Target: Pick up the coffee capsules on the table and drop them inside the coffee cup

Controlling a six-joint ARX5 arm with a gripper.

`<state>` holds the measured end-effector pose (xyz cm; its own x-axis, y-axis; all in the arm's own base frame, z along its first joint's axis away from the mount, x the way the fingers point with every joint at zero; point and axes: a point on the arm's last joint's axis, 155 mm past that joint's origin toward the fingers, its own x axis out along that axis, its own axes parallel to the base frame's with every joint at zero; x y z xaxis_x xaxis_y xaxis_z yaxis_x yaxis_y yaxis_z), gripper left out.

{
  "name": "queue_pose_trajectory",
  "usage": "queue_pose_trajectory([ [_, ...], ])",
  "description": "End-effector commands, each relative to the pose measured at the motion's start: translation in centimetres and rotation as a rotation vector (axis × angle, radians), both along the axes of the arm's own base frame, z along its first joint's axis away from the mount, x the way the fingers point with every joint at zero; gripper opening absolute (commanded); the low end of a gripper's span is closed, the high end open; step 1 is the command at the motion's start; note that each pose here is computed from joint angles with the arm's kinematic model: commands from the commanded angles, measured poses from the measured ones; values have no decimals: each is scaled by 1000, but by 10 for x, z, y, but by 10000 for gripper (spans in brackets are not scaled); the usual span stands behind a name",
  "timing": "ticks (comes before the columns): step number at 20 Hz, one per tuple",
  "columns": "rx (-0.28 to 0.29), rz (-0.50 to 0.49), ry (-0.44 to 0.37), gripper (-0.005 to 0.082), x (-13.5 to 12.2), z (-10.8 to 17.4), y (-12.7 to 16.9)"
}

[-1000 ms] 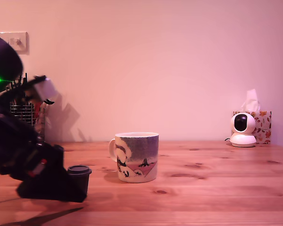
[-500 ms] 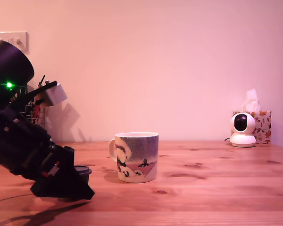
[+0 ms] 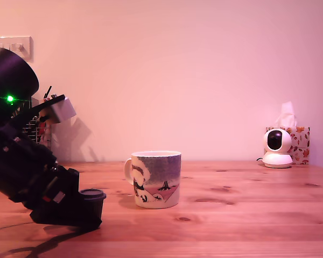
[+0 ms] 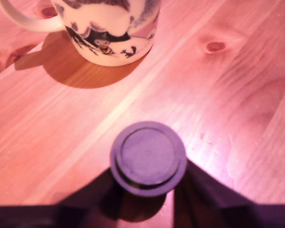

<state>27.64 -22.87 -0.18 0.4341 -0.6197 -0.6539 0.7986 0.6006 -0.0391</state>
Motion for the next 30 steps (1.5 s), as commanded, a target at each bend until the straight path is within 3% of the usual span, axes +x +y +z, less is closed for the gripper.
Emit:
queue_pose_trajectory([
  [1, 5, -2, 20, 179, -3, -6, 0],
  [10, -31, 20, 60, 179, -5, 11, -3],
  [16, -78, 20, 35, 179, 16, 76, -19],
  [22, -130, 15, -53, 179, 50, 148, -39],
  [30, -161, 13, -104, 179, 62, 174, -46],
])
